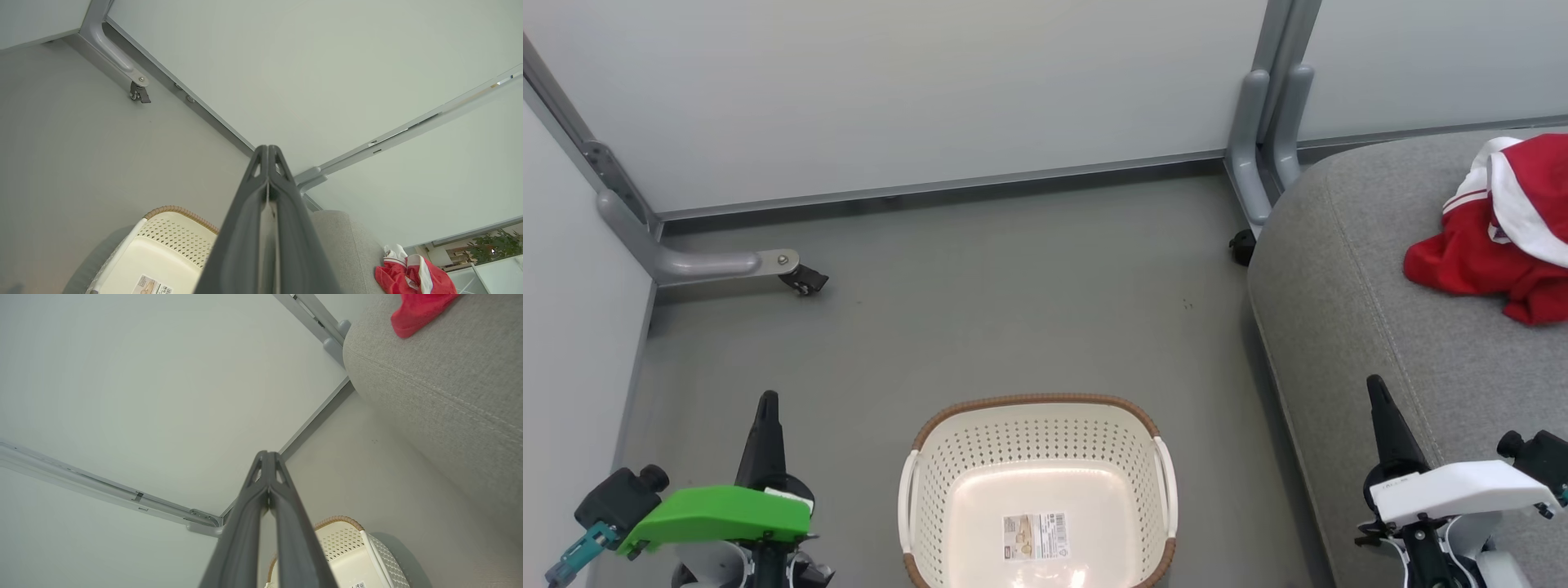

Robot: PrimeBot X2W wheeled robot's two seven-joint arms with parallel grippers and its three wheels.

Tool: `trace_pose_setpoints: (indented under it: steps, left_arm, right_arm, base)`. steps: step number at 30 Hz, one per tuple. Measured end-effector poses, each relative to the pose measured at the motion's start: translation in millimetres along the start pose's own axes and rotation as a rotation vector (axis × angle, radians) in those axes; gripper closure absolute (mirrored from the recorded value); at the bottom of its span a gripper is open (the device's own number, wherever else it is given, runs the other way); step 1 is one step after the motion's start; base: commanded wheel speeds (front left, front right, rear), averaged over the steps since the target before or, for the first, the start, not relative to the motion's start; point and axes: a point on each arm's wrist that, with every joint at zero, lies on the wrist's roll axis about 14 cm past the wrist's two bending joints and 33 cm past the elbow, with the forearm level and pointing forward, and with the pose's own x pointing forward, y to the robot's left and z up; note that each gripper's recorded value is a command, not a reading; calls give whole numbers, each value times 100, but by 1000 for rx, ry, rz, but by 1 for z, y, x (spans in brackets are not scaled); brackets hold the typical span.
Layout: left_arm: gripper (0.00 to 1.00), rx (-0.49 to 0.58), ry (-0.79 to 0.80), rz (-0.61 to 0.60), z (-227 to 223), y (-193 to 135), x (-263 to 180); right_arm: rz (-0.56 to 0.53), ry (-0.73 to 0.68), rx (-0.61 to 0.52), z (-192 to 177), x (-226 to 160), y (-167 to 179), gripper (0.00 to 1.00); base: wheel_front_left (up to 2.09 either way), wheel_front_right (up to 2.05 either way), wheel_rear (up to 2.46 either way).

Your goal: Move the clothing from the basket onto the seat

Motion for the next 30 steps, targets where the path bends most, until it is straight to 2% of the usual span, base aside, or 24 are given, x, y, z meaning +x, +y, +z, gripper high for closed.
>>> trace_pose_setpoints:
  steps: [30]
  left_arm:
    - [100, -321, 11, -23, 7, -5, 4]
  right_arm:
    - [-17, -3, 304, 9, 0, -5, 100]
  base:
    - [0, 0, 0]
